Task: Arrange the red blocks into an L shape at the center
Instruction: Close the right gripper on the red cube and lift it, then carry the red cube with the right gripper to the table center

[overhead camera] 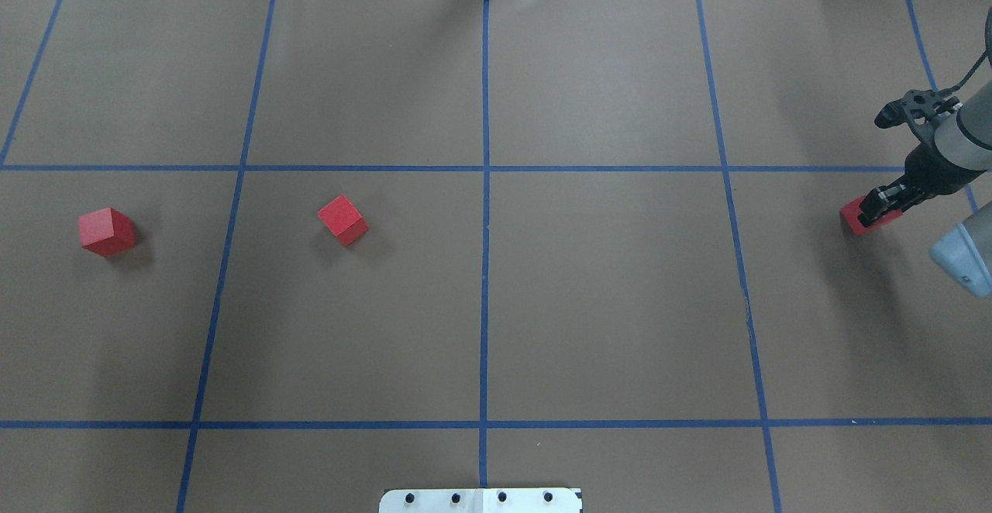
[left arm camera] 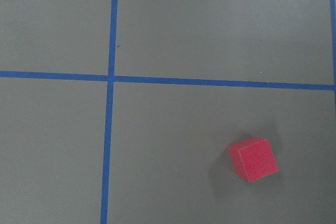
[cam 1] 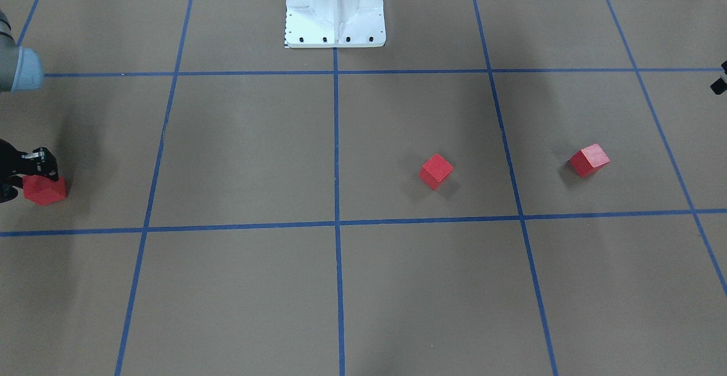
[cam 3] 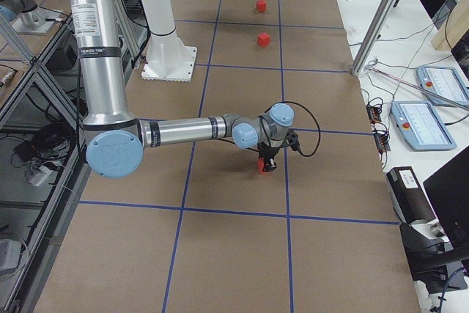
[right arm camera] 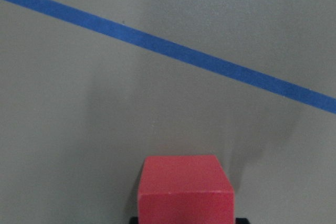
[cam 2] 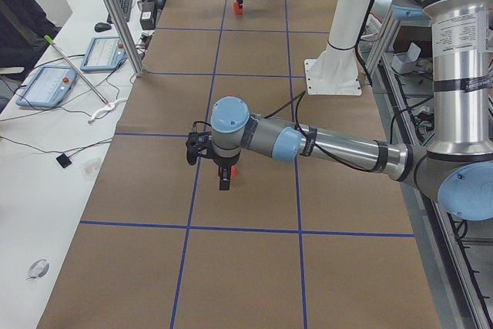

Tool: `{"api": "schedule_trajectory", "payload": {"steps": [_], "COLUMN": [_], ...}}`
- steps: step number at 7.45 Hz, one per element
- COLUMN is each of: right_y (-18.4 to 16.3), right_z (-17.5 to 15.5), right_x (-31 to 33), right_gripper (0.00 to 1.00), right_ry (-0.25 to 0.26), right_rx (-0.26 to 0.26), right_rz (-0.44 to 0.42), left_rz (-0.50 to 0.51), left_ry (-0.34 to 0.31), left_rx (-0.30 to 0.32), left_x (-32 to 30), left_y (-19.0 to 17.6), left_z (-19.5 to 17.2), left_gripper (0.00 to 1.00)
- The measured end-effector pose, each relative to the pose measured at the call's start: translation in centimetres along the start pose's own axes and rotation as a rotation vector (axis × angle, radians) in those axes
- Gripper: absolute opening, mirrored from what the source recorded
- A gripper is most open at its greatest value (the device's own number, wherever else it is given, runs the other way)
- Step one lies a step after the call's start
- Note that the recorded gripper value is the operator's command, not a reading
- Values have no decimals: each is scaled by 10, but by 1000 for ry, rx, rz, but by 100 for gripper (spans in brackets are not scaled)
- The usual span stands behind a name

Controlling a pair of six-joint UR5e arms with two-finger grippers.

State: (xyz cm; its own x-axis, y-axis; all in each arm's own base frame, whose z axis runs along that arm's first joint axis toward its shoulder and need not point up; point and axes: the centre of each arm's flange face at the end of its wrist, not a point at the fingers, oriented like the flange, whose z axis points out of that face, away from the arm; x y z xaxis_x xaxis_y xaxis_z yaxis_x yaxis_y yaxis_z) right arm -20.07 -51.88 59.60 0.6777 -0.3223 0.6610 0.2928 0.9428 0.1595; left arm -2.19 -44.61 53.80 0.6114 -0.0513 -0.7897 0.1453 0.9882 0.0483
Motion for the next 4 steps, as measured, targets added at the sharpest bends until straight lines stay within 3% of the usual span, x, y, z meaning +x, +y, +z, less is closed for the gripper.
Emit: {"api": "schedule_trajectory", "payload": {"steps": [1, 4], "right_y": [-6, -35], "right_z": [-20, -97], "right_x": [-18, -131], "right_gripper": [0, 0], "right_ry": [-16, -100], "right_rx": [27, 120], "right_rz": [12, 192], "left_rz": [0, -3], "left_ry": [0, -2], "left_rx": [0, -2], "left_x": [0, -2], "left_y": [0, 2], "left_z": [0, 1], "left_gripper": [100, 100]}}
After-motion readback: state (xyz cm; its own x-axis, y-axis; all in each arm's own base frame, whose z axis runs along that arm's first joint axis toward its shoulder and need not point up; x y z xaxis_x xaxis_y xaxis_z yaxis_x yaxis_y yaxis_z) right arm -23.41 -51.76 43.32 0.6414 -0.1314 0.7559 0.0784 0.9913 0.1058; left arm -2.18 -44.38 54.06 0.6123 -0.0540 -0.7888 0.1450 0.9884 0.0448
